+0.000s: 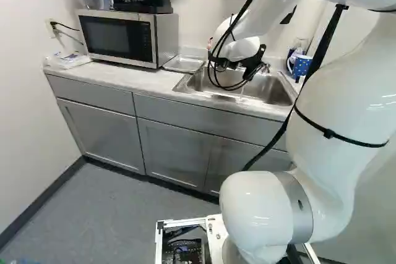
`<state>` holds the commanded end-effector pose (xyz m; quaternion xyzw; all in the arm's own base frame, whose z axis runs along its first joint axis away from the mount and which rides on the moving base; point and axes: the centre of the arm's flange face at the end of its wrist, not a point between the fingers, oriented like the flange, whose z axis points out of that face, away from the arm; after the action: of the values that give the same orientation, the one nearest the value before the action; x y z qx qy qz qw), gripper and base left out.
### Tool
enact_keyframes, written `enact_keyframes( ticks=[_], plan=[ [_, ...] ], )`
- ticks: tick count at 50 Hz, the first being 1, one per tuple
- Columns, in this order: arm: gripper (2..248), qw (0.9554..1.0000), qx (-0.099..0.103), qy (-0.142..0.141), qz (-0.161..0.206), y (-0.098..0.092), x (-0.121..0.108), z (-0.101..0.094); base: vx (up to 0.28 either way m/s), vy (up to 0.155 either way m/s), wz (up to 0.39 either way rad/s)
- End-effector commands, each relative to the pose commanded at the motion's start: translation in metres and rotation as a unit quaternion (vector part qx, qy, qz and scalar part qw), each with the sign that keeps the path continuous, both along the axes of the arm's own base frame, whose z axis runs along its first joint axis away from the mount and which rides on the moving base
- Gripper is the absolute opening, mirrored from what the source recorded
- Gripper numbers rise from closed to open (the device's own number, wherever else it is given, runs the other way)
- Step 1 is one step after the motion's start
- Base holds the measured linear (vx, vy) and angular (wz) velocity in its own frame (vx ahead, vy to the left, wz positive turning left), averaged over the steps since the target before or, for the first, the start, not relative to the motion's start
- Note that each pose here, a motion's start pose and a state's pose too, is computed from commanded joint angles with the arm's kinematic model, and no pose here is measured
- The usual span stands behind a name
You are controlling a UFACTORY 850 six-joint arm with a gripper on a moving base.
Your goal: Rinse the cup and place it in the tray
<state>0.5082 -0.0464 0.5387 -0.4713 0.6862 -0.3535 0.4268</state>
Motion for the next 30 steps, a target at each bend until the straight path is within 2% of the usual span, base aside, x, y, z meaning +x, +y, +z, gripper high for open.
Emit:
enact_keyframes(
  ticks=[15, 30],
  plan=[
    [125, 0.9969, -0.072, 0.007, 0.03, 0.0, 0.0, 0.0, 0.0, 0.0, 0.0],
    [125, 0.9876, -0.144, 0.013, 0.061, 0.0, 0.0, 0.0, 0.0, 0.0, 0.0]
  ],
)
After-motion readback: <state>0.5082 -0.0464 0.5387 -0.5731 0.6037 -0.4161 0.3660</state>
